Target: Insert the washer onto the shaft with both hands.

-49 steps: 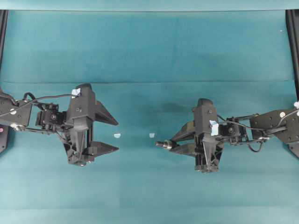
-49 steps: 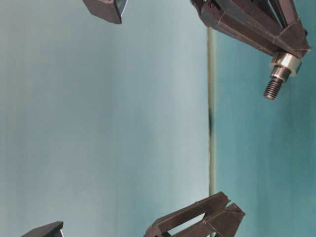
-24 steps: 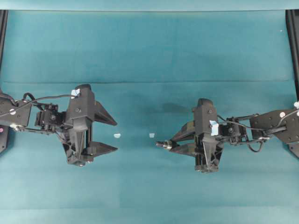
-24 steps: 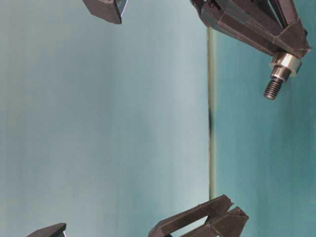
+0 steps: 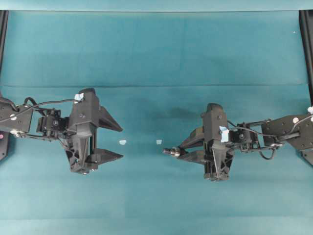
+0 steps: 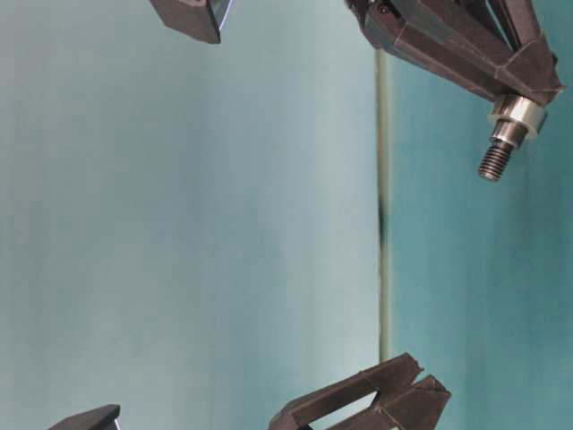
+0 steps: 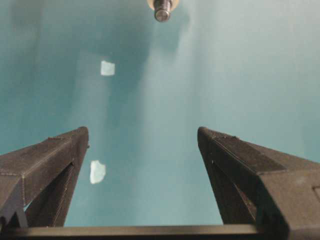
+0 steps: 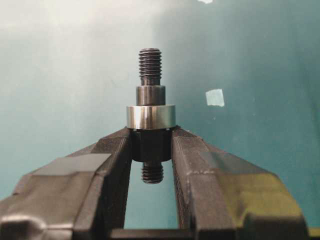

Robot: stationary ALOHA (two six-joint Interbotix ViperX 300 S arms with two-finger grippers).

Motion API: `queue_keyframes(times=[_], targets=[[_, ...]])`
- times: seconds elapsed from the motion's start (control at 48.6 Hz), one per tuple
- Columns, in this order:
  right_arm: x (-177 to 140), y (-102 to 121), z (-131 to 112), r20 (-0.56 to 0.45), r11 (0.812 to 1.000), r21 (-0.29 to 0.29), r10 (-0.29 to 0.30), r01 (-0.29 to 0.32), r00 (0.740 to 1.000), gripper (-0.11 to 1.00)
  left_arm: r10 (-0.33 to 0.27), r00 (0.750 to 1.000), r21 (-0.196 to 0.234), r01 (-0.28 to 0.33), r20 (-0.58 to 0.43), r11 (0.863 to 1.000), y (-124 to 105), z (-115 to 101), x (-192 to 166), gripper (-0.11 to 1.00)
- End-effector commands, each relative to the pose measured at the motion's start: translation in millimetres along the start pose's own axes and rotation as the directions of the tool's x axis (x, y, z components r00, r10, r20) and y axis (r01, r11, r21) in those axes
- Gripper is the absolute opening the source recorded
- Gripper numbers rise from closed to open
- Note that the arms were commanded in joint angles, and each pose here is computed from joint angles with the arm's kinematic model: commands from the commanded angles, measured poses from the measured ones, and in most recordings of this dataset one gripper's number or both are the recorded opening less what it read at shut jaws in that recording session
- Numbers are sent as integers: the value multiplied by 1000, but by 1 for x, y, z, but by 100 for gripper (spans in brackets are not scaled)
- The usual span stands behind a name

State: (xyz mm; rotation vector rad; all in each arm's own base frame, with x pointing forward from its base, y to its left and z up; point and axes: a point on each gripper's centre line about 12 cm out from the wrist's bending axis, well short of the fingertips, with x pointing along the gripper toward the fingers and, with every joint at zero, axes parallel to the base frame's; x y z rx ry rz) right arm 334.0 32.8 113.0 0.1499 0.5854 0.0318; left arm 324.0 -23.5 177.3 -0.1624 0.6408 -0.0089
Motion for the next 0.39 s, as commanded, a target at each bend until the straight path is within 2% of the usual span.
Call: queue_keyframes(times=[0.0, 0.37], targets=[[0, 2, 9, 30, 1000, -2, 7, -7, 1000, 0, -5, 1000, 2, 5, 21, 1000, -2, 6, -1, 95], [0, 2, 9, 30, 1000, -2, 7, -7, 1000, 0, -5, 1000, 2, 4, 23, 1000, -1, 7, -1, 95]])
